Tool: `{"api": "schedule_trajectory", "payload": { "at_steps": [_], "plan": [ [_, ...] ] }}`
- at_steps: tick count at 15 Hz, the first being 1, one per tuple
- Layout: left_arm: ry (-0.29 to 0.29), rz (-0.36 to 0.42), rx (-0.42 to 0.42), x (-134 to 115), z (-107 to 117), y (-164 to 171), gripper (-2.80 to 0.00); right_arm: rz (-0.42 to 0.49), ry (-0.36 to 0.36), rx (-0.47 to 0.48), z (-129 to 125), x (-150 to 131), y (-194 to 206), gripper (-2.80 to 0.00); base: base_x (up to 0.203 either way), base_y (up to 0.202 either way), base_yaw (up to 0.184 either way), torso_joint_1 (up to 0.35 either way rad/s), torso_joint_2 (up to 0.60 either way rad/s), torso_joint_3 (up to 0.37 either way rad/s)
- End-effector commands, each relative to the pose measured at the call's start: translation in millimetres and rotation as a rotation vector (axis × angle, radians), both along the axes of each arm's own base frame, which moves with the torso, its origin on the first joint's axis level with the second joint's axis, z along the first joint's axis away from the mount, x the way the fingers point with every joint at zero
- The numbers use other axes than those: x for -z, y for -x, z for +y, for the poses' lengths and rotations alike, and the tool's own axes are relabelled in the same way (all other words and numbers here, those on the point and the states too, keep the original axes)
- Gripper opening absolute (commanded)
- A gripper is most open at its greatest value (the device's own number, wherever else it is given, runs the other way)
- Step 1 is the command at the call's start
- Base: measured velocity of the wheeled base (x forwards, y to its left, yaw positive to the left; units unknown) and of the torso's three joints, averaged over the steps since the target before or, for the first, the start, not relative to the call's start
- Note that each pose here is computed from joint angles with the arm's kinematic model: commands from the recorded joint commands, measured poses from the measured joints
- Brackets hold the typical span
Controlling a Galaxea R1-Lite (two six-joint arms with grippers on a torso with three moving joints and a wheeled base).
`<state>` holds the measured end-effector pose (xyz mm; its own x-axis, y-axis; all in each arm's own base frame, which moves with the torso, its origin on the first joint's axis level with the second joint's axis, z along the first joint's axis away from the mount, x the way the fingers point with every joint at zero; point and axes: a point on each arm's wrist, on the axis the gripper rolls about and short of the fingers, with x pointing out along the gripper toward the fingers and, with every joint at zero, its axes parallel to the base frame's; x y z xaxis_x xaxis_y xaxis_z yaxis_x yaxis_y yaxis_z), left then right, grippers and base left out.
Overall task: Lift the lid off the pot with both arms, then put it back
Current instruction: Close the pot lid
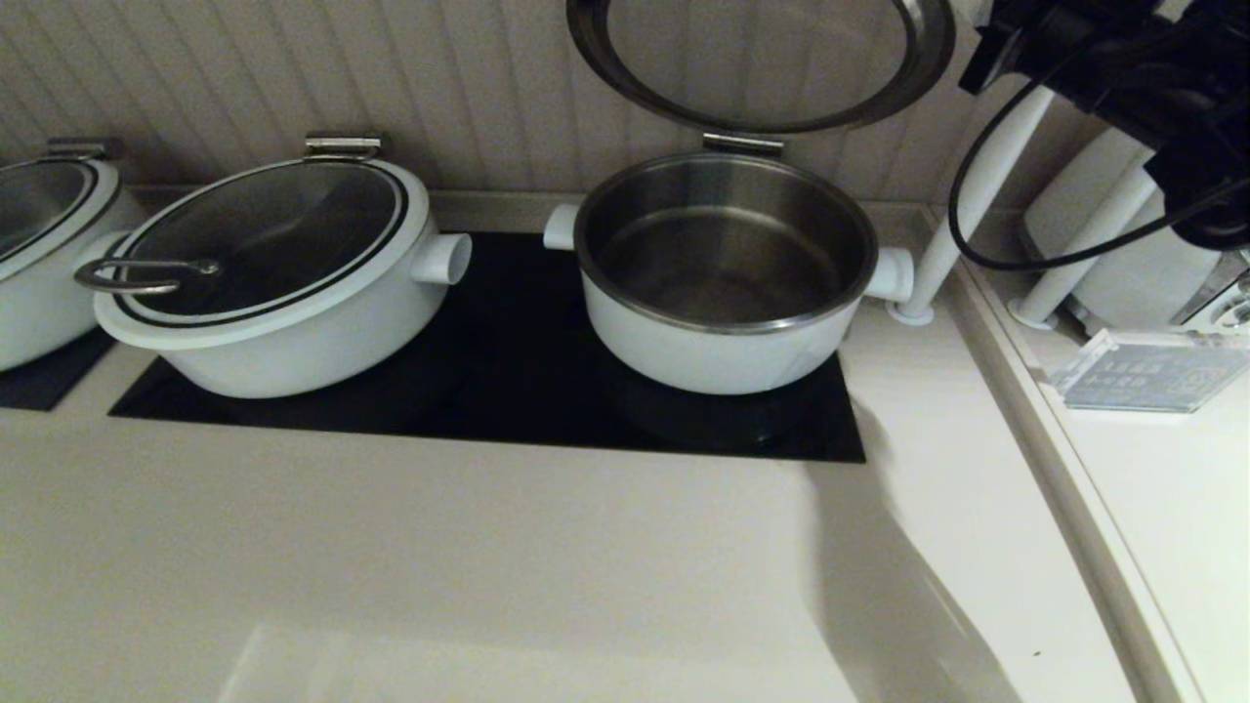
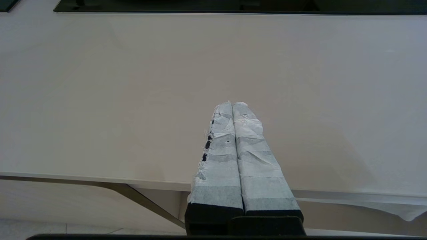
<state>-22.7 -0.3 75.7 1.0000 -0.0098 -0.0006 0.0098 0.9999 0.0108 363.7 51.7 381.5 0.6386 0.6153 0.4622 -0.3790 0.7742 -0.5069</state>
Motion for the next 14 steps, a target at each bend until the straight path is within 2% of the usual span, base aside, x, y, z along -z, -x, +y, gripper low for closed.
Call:
{"api": "schedule_trajectory", "payload": {
  "at_steps": [1,7,11,14],
  "plan": [
    [0.000,-0.001,-0.001,0.0,0.0,0.0,-2.80,0.001,0.008,-0.012,0.6,-0.9,8.2,-2.80,0.000,0.000,0.000,0.000,0.00,0.000],
    [0.000,-0.001,-0.001,0.0,0.0,0.0,-2.80,0.038,0.047,-0.073,1.8,9.4,23.5,-2.80,0.000,0.000,0.000,0.000,0.00,0.000],
    [0.000,-0.001,-0.001,0.0,0.0,0.0,-2.80,0.080,0.060,-0.127,14.9,20.9,35.5,-2.80,0.000,0.000,0.000,0.000,0.00,0.000],
    [0.000,-0.001,-0.001,0.0,0.0,0.0,-2.80,0.063,0.059,-0.149,22.1,31.9,38.6,-2.80,0.000,0.000,0.000,0.000,0.00,0.000]
  ]
}}
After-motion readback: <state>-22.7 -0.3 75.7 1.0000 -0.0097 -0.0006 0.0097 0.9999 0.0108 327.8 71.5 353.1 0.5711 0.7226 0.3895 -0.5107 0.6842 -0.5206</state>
